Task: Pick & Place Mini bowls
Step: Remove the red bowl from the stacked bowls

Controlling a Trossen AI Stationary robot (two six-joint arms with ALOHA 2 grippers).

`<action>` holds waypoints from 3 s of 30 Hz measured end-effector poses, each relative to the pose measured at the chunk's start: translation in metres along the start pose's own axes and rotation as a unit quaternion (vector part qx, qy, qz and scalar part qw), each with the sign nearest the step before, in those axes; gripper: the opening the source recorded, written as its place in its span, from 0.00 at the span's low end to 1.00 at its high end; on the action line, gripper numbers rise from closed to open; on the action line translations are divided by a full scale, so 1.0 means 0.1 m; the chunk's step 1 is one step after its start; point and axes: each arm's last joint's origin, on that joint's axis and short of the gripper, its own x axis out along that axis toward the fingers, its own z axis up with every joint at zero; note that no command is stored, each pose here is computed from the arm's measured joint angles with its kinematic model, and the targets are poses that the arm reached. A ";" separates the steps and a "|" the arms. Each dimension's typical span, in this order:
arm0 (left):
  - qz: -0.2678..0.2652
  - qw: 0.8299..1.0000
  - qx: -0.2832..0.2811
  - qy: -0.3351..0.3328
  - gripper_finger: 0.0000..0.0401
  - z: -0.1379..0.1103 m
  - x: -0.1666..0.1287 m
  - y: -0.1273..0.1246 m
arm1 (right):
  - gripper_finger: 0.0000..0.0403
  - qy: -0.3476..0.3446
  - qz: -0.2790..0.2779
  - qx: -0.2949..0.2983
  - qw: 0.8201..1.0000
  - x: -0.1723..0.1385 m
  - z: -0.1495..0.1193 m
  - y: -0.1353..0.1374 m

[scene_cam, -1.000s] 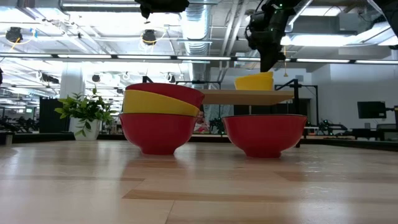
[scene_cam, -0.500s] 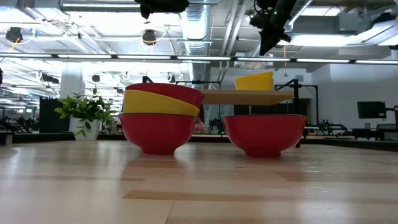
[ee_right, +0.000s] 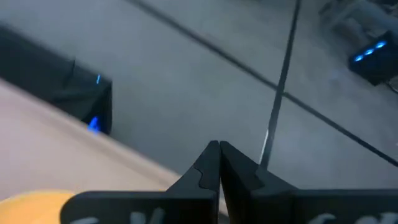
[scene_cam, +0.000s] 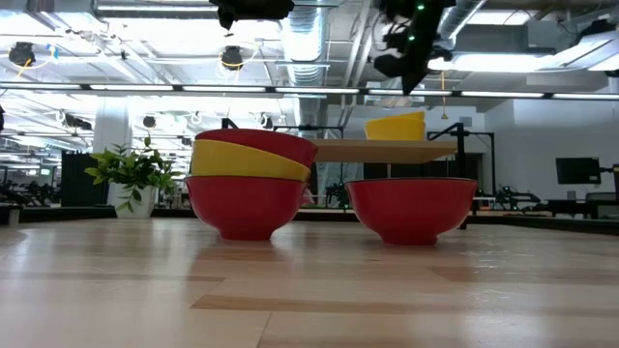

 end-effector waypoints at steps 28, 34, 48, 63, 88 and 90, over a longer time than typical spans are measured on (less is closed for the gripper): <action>0.000 1.000 -0.004 0.000 0.26 0.00 0.00 0.00 | 0.00 -0.188 0.009 0.114 0.975 0.56 -1.02 -0.24; 0.000 1.000 -0.004 0.000 0.26 0.00 0.00 0.00 | 0.00 -0.186 0.010 0.112 0.976 0.58 -1.02 -0.22; 0.000 1.000 -0.004 0.000 0.26 0.00 0.00 0.00 | 0.00 -0.170 0.006 0.094 0.981 0.60 -1.05 -0.21; 0.000 1.000 -0.004 0.000 0.26 0.00 0.00 0.00 | 0.00 -0.148 -0.002 0.069 0.986 0.59 -1.10 -0.19; -0.023 1.000 -0.004 -0.002 0.26 0.00 0.00 -0.01 | 0.00 -0.369 0.213 0.073 0.902 -0.60 -1.01 -0.31; -0.039 0.999 -0.004 -0.002 0.26 0.00 0.00 -0.02 | 0.00 -0.379 0.257 0.064 0.887 -0.70 -1.03 -0.28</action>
